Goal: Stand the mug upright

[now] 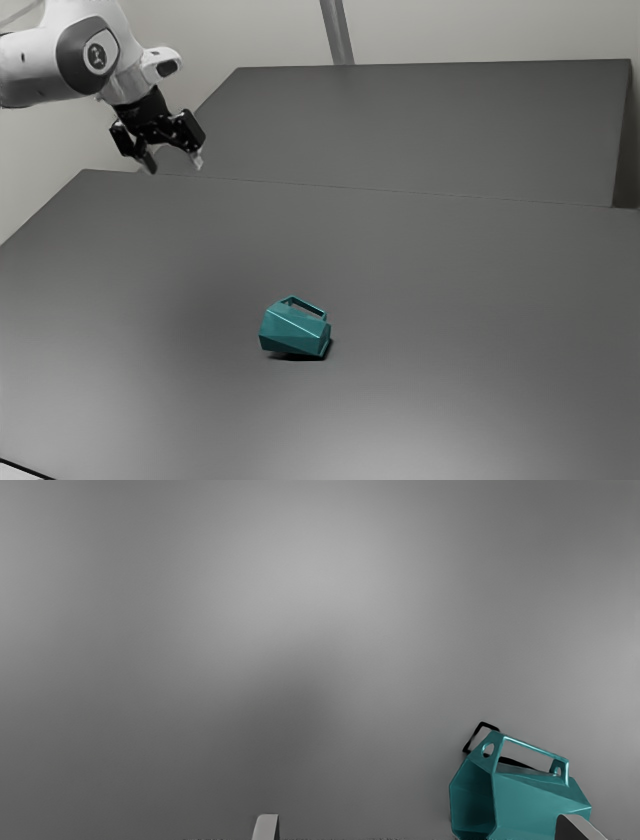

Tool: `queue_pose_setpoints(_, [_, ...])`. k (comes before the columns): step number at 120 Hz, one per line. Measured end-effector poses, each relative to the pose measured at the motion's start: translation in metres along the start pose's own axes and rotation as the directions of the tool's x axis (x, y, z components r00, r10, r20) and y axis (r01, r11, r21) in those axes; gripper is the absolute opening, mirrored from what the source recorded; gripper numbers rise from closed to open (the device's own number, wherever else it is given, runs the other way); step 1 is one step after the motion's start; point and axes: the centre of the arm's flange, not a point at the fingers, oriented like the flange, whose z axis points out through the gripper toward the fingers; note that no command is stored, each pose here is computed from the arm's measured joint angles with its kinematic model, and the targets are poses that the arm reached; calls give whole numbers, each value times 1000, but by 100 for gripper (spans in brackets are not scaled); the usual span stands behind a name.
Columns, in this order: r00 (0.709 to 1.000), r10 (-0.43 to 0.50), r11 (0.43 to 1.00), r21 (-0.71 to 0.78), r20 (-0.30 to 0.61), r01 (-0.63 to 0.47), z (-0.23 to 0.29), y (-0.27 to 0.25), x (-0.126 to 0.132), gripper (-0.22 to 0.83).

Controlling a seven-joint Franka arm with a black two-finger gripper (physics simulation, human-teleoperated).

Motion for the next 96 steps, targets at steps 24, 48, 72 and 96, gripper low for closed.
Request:
queue_pose_setpoints(24, [978,-119,975,-164,169,147,89,-21,6,62])
queue_pose_setpoints(48, [930,-169,926,-272,327,263,161,-15,-14,62])
queue_pose_setpoints(72, [882,-194,881,-319,430,349,206,-8,-33,62])
queue_pose_setpoints(96, [843,-213,839,-350,494,417,242,2,-33,61])
